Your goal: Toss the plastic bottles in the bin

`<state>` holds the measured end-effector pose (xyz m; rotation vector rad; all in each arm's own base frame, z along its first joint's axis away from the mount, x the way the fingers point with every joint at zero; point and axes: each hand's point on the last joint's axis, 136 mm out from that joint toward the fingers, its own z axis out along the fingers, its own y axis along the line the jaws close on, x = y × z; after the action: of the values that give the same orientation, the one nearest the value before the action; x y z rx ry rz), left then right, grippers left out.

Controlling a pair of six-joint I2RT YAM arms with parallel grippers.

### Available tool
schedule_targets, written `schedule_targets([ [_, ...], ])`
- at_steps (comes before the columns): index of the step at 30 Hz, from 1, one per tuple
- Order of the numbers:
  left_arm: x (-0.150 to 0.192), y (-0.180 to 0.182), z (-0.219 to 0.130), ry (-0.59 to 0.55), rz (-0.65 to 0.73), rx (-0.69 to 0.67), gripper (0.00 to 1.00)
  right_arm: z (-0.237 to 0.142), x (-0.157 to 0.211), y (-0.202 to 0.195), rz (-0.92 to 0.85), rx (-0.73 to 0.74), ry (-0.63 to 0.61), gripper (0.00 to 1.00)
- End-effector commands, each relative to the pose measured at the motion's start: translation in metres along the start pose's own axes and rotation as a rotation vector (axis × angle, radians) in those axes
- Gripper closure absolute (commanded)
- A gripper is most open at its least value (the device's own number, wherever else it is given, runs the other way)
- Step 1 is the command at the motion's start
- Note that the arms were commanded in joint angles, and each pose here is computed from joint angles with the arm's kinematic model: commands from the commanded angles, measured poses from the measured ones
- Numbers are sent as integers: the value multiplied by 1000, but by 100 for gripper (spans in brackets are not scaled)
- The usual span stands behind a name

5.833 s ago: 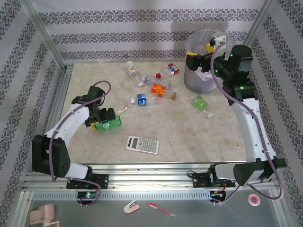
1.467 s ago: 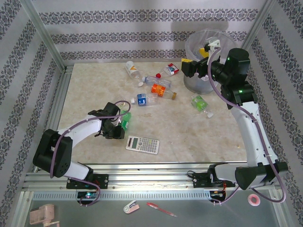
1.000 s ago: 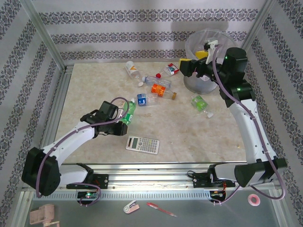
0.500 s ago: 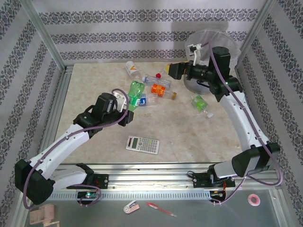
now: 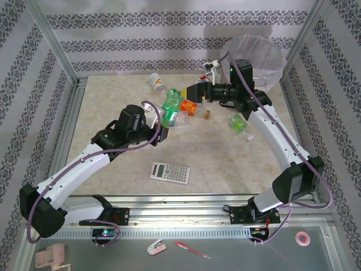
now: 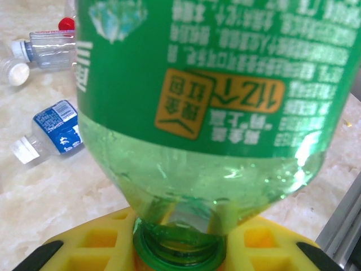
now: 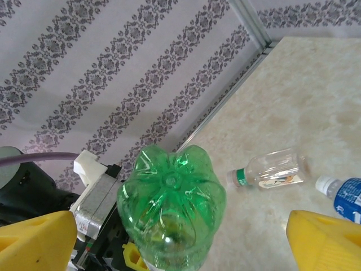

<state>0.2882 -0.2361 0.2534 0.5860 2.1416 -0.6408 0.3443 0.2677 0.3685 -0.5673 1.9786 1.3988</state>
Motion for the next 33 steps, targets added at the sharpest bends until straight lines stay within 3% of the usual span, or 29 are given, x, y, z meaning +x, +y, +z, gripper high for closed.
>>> schedule_targets([
  [1, -24, -17, -4, -68, 56, 48, 83, 6, 0, 10, -2, -43, 19, 5],
  [16, -29, -29, 4, -58, 92, 77, 85, 20, 12, 28, -26, -116, 79, 8],
  [25, -30, -30, 5, -64, 99, 73, 85, 22, 16, 32, -20, -143, 99, 28],
  [33, -28, -31, 3, -71, 101, 79, 84, 21, 14, 34, -32, -142, 95, 38],
])
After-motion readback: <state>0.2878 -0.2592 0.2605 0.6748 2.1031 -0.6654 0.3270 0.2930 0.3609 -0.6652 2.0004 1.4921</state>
